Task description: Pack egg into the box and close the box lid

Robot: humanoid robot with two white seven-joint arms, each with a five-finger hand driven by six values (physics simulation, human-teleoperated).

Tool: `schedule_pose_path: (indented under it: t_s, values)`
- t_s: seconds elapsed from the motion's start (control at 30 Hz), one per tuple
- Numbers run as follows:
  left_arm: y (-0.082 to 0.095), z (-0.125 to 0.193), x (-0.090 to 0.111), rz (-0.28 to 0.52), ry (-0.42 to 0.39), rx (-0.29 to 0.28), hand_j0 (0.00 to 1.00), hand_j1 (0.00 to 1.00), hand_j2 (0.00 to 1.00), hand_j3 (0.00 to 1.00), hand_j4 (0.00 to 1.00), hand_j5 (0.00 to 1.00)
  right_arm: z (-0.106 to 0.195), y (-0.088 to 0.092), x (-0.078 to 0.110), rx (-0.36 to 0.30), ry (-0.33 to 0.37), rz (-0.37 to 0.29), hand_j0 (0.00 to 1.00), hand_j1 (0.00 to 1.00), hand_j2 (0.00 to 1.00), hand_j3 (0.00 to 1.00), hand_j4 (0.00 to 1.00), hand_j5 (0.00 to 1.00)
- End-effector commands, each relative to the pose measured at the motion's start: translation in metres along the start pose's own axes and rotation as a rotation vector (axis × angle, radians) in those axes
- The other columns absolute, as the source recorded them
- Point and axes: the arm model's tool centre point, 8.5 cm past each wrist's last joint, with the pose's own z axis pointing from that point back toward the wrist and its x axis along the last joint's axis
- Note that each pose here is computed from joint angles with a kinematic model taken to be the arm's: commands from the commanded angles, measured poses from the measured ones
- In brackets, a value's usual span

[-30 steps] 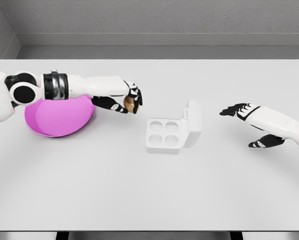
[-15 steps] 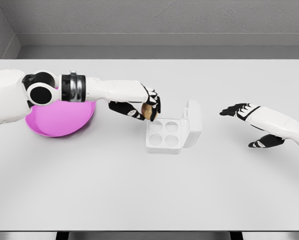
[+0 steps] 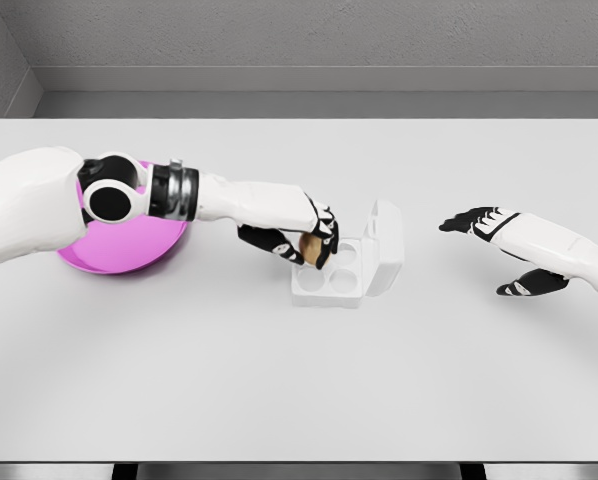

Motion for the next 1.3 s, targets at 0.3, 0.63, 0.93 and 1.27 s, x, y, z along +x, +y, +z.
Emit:
schedule_pose_path:
  t_s: [0.3, 0.63, 0.93, 1.27]
  values:
    - [-0.006, -0.001, 0.000, -0.021, 0.003, -0.030, 0.40, 0.40, 0.40, 0.40, 0.40, 0.40, 0.000, 0.000, 0.000, -0.004, -0.002, -0.006, 1.00, 1.00, 1.00, 1.00, 1.00, 1.00]
    - [-0.005, -0.009, 0.001, -0.022, -0.004, -0.029, 0.40, 0.40, 0.40, 0.40, 0.40, 0.40, 0.000, 0.000, 0.000, -0.004, -0.002, -0.006, 1.00, 1.00, 1.00, 1.00, 1.00, 1.00]
    - [-0.009, -0.010, -0.008, -0.010, 0.020, -0.035, 0.40, 0.40, 0.40, 0.40, 0.40, 0.40, 0.000, 0.000, 0.000, -0.004, -0.002, -0.006, 1.00, 1.00, 1.00, 1.00, 1.00, 1.00]
    - [-0.010, -0.017, -0.005, -0.011, 0.005, -0.041, 0.42, 0.42, 0.42, 0.42, 0.42, 0.42, -0.010, 0.001, 0.009, 0.010, -0.037, 0.004, 1.00, 1.00, 1.00, 1.00, 1.00, 1.00]
